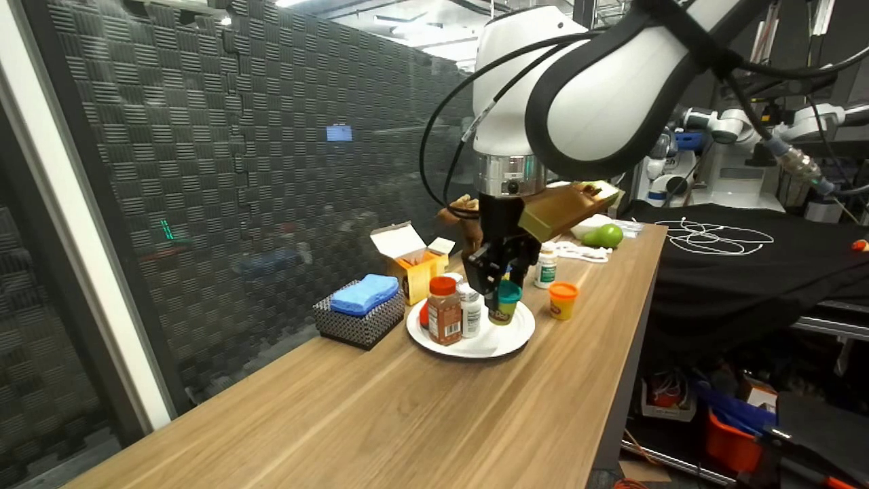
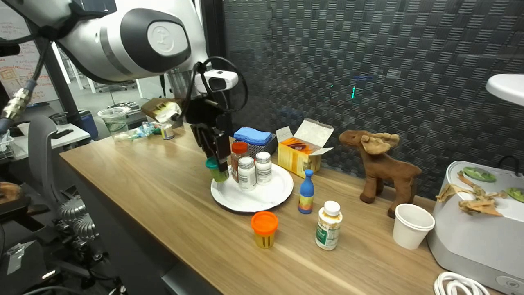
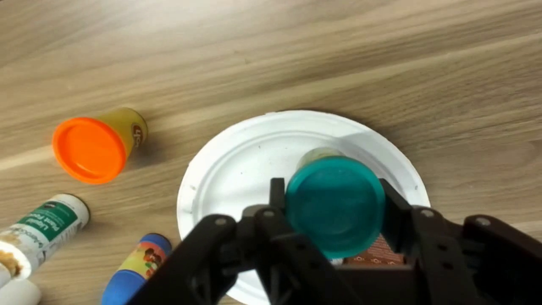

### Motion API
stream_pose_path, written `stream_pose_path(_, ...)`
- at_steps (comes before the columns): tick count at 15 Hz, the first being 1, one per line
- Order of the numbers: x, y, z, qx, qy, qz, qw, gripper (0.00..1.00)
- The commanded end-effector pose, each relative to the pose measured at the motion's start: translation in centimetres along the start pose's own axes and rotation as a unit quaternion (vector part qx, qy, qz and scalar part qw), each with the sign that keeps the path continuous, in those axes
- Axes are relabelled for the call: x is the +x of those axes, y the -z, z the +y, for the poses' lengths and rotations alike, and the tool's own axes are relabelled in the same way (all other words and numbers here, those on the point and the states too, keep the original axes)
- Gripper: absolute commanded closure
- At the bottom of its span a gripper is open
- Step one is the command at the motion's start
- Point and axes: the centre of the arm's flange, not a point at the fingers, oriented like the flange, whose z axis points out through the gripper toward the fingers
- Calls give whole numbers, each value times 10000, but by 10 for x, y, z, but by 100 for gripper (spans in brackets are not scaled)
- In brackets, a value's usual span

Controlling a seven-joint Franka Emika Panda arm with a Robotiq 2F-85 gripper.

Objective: Place the strawberry and containers on the white plate

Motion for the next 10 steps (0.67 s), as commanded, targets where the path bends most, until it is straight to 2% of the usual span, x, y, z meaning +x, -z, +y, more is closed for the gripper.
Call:
stream_pose_path(1,27,-11,-2,134,399,52,9991,72)
stream_pose_path(6,25,-28,-6,396,825,-80,9958,72)
stream_pose_path(10,20,-44,-11,363,1140,-157,9927,72)
